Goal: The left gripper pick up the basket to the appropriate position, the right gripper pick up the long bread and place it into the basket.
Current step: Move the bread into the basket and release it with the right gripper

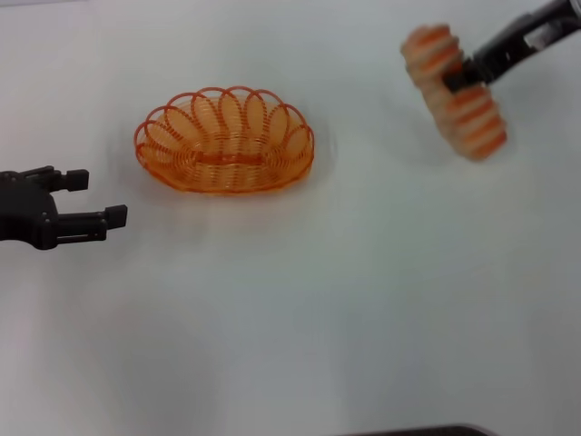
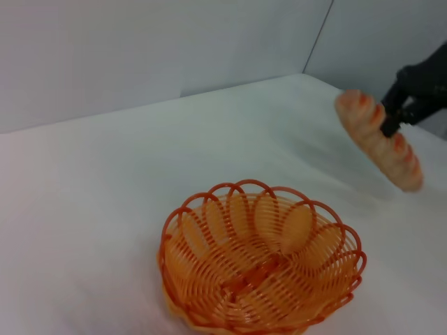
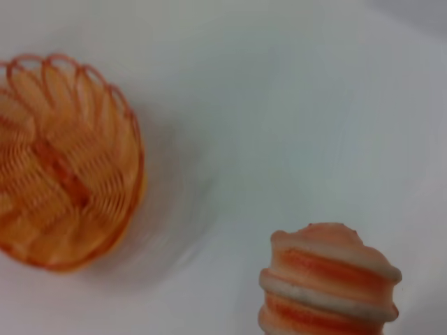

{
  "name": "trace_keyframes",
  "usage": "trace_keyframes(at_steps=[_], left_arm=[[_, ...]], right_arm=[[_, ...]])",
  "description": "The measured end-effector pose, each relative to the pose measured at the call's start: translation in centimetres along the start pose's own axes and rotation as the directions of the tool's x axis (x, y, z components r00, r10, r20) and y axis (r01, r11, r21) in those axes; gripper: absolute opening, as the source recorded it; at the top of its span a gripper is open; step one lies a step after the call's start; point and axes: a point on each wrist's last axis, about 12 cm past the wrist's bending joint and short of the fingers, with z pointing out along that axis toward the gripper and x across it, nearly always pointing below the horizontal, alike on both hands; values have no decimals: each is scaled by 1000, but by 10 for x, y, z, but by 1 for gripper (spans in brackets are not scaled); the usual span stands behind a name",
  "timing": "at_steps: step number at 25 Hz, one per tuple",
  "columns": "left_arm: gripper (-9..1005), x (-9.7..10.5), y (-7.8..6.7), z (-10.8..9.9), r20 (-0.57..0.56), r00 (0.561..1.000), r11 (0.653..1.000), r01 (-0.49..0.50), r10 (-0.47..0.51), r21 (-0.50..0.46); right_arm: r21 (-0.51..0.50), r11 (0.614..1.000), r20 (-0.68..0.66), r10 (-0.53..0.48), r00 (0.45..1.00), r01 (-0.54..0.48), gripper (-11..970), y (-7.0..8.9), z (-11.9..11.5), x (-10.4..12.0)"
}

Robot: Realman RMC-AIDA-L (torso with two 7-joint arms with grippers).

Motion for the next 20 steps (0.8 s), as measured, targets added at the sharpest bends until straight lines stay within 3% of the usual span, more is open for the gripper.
trace_keyframes(at_steps=[5,10,14,20], left_arm=[[891,2,-1,1,4,1000,1000,6,-6,5],[891,2,-3,2,10,1000,1000,13,-13,13],[891,3,-5,3,12,1000,1000,10,-10,29],[890,3,-6,3,11,1000,999,8,-8,38]], right_arm=[[23,994,175,-108,979,106,186,-6,-11,-20],[36,974,346,-224,911,225,185,-5,-24,-44],[27,933,392,-339,855,358,186,10,-25,-67],[-49,801,353,-545,761,596,186,57,-3,-95]])
